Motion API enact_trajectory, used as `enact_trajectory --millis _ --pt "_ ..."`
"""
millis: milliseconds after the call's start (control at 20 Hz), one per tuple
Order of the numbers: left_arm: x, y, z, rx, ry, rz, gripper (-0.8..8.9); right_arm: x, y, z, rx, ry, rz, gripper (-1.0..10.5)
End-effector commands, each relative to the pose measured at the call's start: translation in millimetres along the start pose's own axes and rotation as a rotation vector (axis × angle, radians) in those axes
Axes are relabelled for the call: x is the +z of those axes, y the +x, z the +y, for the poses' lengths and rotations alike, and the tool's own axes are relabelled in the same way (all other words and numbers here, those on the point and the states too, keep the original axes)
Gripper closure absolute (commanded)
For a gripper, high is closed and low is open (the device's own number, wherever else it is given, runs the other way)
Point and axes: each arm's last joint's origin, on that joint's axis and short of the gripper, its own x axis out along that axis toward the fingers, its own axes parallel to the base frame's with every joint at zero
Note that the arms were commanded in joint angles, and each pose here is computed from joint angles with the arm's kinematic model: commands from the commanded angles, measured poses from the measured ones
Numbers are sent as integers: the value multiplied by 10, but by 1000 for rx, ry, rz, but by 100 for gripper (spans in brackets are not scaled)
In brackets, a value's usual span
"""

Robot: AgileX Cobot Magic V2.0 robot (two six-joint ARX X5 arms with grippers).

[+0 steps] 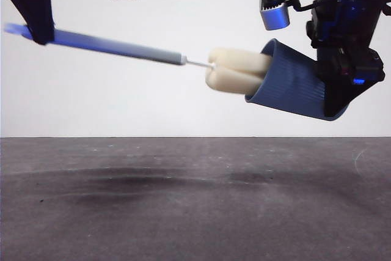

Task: Pick up the cup brush,pick up the cup,insert the brush into the cup,clean the cup,put the cup brush back,put the cup back to the fixed position on the table

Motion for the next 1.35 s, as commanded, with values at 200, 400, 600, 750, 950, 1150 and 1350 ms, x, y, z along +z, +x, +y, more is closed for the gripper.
enact_trajectory --millis 200,400,600,750,950,1150,1350 --pt "173 191 7 -14 26 -14 822 118 -64 66 -17 -153 -29 963" --pt "354 369 -94 -29 77 -28 823 207 -127 143 -15 -213 -63 963" --pt "422 411 -170 -20 100 -38 823 242 -175 218 -12 -250 -43 963" --pt "294 366 -76 109 29 76 822 233 -179 228 -17 -249 -17 963" --pt "64 194 14 100 -47 145 822 232 -179 231 -13 -234 -18 963" --pt "-80 59 -20 80 -51 189 822 242 -180 222 -22 -227 -28 963" --pt "-27 67 -29 26 -53 119 822 253 -182 218 -25 -222 -41 963"
